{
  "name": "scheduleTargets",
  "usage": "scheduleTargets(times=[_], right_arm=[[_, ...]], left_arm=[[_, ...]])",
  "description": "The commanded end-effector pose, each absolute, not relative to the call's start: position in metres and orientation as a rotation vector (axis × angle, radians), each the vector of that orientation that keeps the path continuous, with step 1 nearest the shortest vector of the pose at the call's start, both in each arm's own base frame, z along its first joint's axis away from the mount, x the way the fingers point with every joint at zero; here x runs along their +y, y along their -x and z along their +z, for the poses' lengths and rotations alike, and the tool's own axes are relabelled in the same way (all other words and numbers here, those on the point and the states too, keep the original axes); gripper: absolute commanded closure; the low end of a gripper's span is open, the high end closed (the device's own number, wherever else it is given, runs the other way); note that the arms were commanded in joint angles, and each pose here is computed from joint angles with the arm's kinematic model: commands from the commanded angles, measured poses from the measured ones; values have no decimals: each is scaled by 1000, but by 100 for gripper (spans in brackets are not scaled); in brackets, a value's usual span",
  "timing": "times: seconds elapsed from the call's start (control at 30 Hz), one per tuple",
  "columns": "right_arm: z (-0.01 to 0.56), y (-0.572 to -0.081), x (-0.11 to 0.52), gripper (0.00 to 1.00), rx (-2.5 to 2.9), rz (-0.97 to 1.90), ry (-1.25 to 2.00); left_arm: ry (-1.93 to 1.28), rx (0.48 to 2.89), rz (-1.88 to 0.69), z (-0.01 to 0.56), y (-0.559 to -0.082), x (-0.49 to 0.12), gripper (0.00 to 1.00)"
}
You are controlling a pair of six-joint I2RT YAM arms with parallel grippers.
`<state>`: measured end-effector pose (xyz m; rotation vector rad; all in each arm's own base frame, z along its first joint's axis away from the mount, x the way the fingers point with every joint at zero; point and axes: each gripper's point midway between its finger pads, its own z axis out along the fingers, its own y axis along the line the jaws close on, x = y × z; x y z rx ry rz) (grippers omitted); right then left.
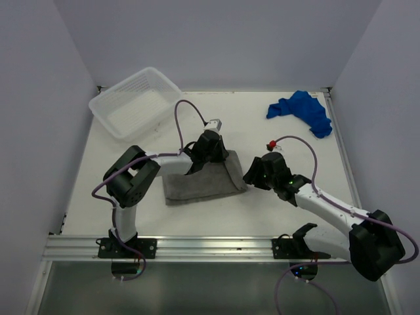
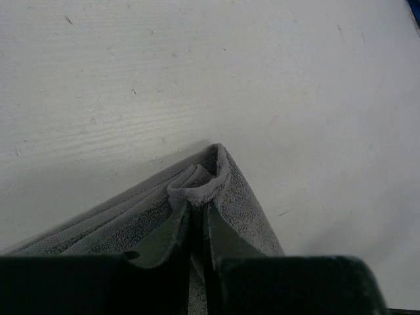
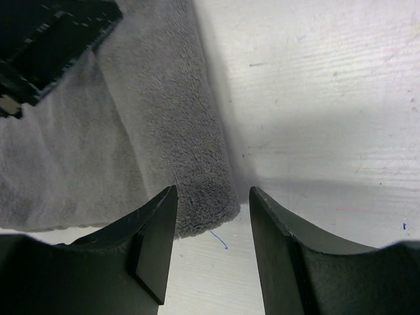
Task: Roll the towels
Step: Roll the towel
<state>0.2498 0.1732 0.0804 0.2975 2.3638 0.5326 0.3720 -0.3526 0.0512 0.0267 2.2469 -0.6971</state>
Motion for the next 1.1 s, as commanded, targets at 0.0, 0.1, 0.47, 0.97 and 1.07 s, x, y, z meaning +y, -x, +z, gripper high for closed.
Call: scheduleTargets(times=[0.0,0.1,0.47,0.97,1.07], right_arm=[[72,-249,187,49,2380,663,-314],[62,-246,192,48,2393,705,-309],[47,-244,199,43,2388,763,-296],[31,-240,202,74,2373,800,-254],[30,-241,199,90,2370,777,-237]], left_arm=[[-26,2194,-680,56,-386,-349,100],[-28,2194,-678,56,-386,-349,100],[-23,2207,-646,49,-384,-343,100],[-22,2228,-574,38,-382,-332,80],[-17,2222,-569,46,-384,-331,67]])
